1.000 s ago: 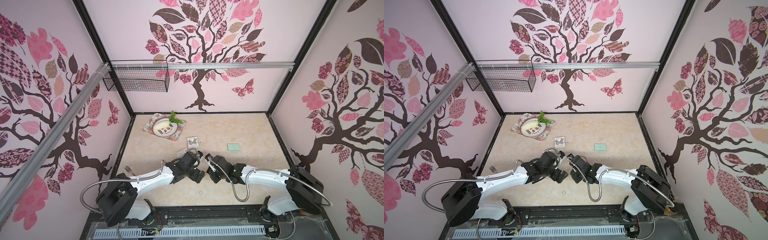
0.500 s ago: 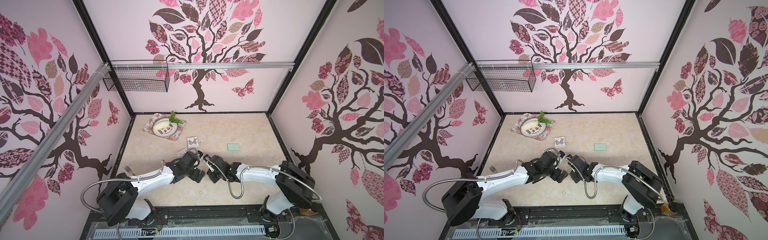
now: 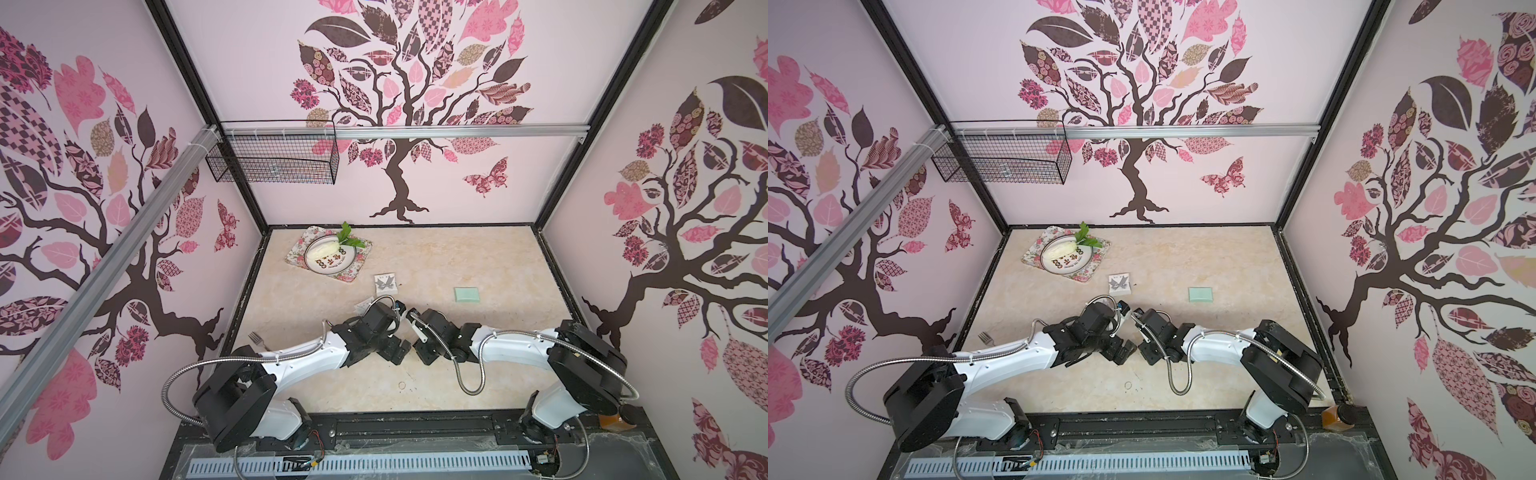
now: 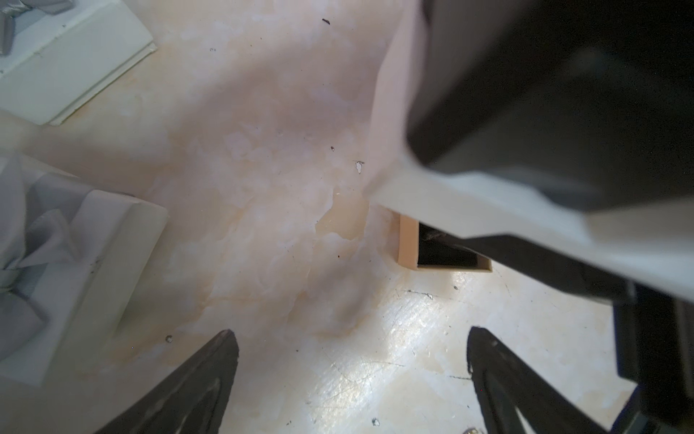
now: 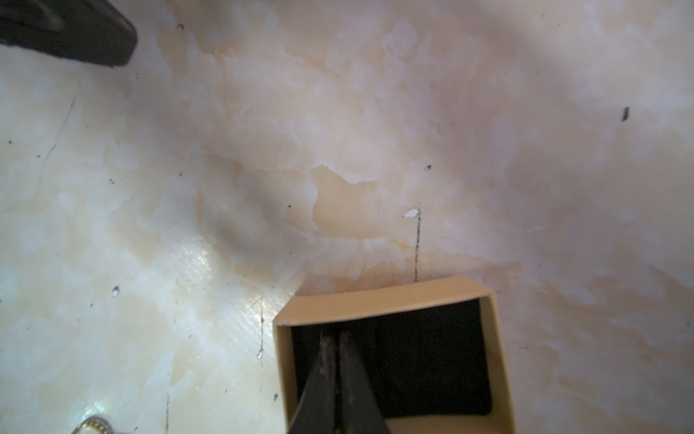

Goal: Take the rings out of the lift-off lid box
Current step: Take out the ring from the jewelry box.

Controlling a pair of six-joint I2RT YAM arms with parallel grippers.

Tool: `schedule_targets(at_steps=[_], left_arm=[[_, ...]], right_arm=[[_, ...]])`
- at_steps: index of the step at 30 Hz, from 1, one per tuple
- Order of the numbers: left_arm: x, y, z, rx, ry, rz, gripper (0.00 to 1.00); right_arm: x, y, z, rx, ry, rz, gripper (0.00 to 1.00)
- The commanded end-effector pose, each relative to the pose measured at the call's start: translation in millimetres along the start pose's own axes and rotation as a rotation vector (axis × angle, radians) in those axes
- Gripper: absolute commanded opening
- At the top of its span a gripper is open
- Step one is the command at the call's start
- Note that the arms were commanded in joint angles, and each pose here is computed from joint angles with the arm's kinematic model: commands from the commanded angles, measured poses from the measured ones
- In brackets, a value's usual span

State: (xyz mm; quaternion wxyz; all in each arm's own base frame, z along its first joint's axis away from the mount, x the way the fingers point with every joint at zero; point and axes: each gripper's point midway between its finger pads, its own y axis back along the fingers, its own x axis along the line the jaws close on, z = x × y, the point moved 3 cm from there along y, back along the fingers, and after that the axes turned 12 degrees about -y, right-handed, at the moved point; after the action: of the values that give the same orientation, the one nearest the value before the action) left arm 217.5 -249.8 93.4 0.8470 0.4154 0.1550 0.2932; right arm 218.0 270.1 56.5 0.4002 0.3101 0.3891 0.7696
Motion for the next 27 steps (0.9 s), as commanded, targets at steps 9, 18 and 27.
schedule_targets(at_steps=[9,18,27], left_arm=[[-4.0,-15.8,5.0,-0.007,0.017,-0.043,0.98],[-6.1,-32.7,3.4,0.008,0.027,-0.066,0.98],[-5.8,-38.8,1.6,0.021,0.029,-0.066,0.98]], right_arm=[[6.8,11.8,11.9,-0.027,-0.085,0.041,0.0],[7.8,16.7,12.4,-0.047,-0.139,0.063,0.0],[10.2,22.0,14.2,-0.064,-0.153,0.084,0.0]])
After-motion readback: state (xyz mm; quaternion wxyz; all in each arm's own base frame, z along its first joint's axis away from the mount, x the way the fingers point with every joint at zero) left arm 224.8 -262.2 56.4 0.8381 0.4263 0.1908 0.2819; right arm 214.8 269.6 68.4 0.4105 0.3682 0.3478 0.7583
